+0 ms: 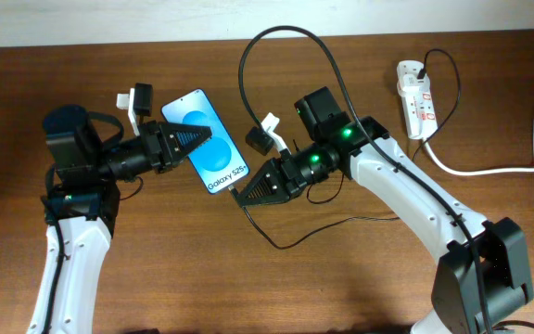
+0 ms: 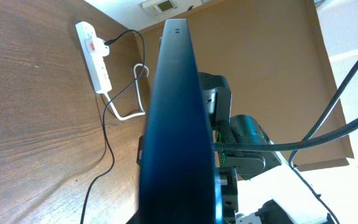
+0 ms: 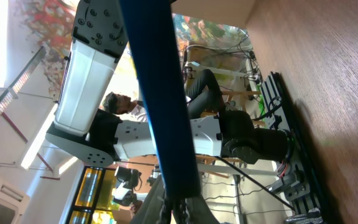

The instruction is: Plug charger to phone and switch on socket

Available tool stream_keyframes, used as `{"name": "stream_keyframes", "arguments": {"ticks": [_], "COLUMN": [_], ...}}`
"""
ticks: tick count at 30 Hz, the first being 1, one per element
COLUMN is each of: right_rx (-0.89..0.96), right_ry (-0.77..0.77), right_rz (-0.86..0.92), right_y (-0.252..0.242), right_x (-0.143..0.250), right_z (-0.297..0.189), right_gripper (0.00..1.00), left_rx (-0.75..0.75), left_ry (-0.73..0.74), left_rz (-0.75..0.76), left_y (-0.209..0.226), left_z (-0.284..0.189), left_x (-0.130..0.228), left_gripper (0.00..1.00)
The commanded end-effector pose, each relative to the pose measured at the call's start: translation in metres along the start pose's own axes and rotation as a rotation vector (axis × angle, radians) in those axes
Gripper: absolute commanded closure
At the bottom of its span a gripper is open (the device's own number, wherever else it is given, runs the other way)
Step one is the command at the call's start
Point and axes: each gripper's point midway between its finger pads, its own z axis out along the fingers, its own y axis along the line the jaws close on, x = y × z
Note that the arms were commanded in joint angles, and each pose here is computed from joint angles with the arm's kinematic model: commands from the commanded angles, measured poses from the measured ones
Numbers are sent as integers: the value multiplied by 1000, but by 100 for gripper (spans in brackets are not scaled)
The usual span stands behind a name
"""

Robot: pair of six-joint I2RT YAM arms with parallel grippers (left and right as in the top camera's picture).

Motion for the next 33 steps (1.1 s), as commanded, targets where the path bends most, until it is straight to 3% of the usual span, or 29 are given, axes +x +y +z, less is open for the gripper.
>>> {"name": "stream_keyframes", "arguments": {"ticks": [1, 33], "right_rx": [-20, 7], "right_ry": [6, -31], "right_rz": [-19, -70], "right_y": [3, -1], "right_x": [0, -10], "right_z": [1, -10], "right_gripper": [96, 96], "left_rx": [29, 28], "left_ry": [25, 25], "left_rz": [33, -24], "left_y": [-12, -12], "left_z": [0, 1], "left_x": [1, 1], "left_gripper": [100, 100]}}
